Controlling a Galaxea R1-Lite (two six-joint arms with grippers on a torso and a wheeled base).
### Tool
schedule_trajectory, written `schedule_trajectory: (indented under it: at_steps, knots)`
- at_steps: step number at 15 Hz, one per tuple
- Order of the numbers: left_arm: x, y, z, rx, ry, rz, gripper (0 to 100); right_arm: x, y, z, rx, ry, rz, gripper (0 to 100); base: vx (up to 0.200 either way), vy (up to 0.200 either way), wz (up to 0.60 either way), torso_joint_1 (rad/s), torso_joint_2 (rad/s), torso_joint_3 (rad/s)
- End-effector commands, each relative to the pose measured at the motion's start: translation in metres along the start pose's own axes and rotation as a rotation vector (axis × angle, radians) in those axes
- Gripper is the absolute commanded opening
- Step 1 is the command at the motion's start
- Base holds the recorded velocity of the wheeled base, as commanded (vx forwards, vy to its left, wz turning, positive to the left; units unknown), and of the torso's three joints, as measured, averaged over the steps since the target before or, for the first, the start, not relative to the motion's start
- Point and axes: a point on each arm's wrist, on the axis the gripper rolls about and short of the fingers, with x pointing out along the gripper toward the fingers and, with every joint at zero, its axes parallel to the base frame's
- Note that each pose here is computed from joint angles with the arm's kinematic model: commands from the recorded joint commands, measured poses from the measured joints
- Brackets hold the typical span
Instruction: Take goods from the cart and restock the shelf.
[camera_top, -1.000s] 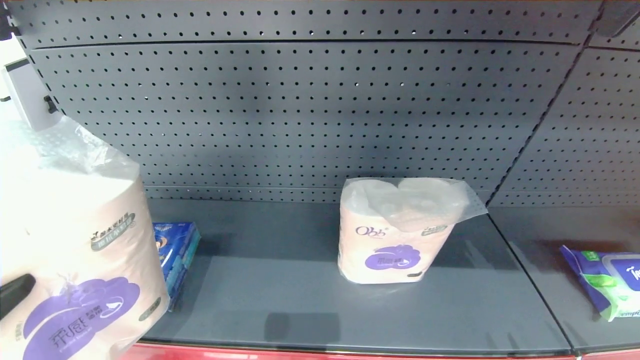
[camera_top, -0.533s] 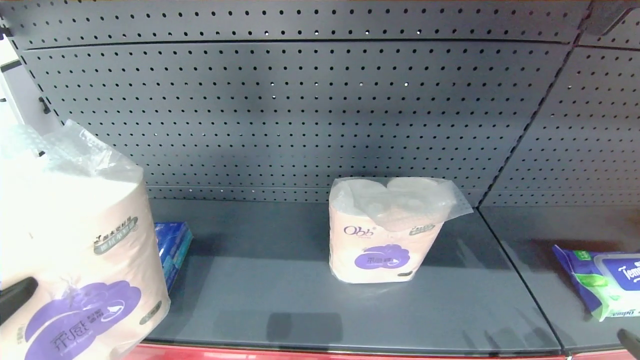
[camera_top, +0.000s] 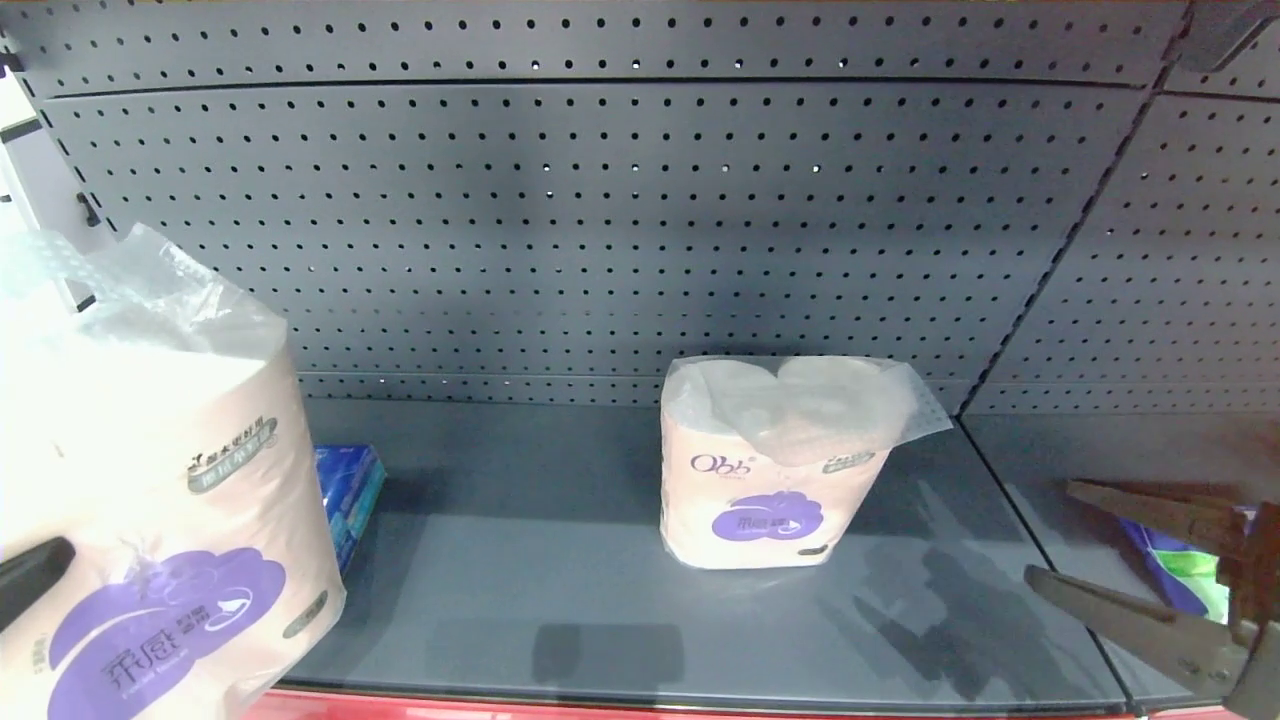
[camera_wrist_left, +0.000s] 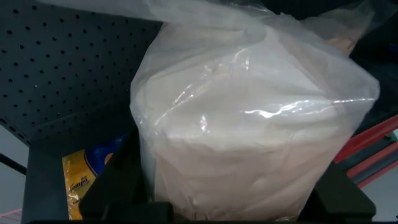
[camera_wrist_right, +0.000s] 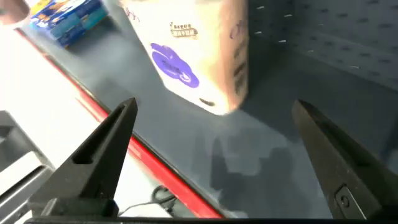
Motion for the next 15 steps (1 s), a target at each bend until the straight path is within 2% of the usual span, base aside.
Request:
schedule_trajectory:
  at_steps: [1, 3, 10, 15]
  knots:
    - [0.002, 0.001, 0.004, 0.000, -0.001, 0.000, 0, 0.040, -0.020, 0.004, 0.037, 0.078, 0.035, 100, 0.000, 0.000, 0.00, 0.000, 0.00, 0.000]
    - [0.002, 0.001, 0.008, 0.001, -0.010, 0.001, 0, 0.058, -0.030, 0.013, 0.029, 0.060, 0.059, 100, 0.000, 0.000, 0.00, 0.000, 0.00, 0.000]
    - [0.002, 0.001, 0.010, 0.005, -0.019, 0.004, 0, 0.084, -0.041, 0.028, -0.028, 0.032, 0.180, 100, 0.000, 0.000, 0.00, 0.000, 0.00, 0.000]
    - [0.003, 0.002, 0.013, 0.007, -0.024, 0.004, 0, 0.093, -0.044, 0.024, -0.067, 0.042, 0.267, 100, 0.000, 0.000, 0.00, 0.000, 0.00, 0.000]
